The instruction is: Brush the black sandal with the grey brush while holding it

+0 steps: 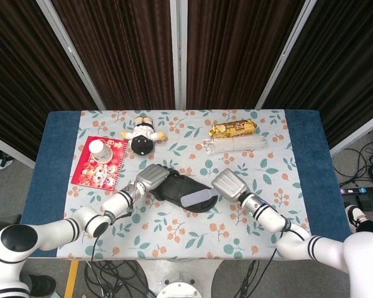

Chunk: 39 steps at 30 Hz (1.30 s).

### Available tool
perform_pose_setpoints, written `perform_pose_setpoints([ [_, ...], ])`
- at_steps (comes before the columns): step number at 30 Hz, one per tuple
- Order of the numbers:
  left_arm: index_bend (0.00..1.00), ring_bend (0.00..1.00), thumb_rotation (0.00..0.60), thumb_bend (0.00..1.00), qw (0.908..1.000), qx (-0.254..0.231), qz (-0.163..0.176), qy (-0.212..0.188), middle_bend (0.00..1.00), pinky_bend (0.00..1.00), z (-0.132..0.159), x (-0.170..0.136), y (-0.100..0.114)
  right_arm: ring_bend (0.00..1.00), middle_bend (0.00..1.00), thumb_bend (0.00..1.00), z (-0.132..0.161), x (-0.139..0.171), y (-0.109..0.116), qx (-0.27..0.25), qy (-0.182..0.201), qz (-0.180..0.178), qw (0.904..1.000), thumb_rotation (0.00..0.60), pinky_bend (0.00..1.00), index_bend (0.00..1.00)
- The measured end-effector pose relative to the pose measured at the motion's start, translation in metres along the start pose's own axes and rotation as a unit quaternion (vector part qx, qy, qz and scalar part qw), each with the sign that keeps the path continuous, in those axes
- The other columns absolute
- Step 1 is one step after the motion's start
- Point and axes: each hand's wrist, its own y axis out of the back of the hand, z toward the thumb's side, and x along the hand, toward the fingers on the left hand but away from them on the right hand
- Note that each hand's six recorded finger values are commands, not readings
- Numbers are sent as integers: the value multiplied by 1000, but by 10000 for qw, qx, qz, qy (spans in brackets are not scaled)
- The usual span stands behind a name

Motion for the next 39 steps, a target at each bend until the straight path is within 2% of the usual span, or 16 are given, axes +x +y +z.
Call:
perform_pose_setpoints([
  [5,427,287,600,229,10000,57,-11,-26,472,265,2,0,-1,1000,1000,849,-8,12,13,-294,-33,-181,9994,600,1000,1000],
  [8,427,287,600,229,10000,74,-18,-34,472,265,4,0,-1,1000,1000,849,-14,9,28,-556,-130,-482,9972,600,1000,1000],
  [10,426,287,600,228,10000,85,-23,-28,472,265,3,0,-1,1000,1000,849,-15,3,31,-586,-164,-545,9967,600,1000,1000],
  [15,426,287,600,229,10000,97,-21,10,472,265,1,-1,1,1000,1000,849,-4,-18,20,-437,-145,-305,9985,600,1000,1000],
  [18,426,287,600,229,9999,108,-19,29,472,265,0,-1,1,1000,1000,849,1,-20,11,-290,-79,-126,9995,600,1000,1000],
  [27,426,287,600,229,9999,150,-19,34,472,265,0,-1,1,1000,1000,849,-23,20,-1,-246,-157,84,9995,600,1000,1000],
  [31,426,287,600,228,9998,181,-12,9,472,265,2,-1,1,1000,1000,850,-33,29,8,-673,-235,-134,9974,600,1000,1000],
  [35,425,287,600,229,9998,204,-5,-4,472,265,3,-2,1,1000,1000,847,-43,24,26,-994,-355,-548,9929,600,1000,1000],
  [39,424,287,600,229,9998,203,5,18,472,265,2,-3,2,1000,1000,845,-35,3,25,-1078,-353,-550,9920,600,1000,1000],
])
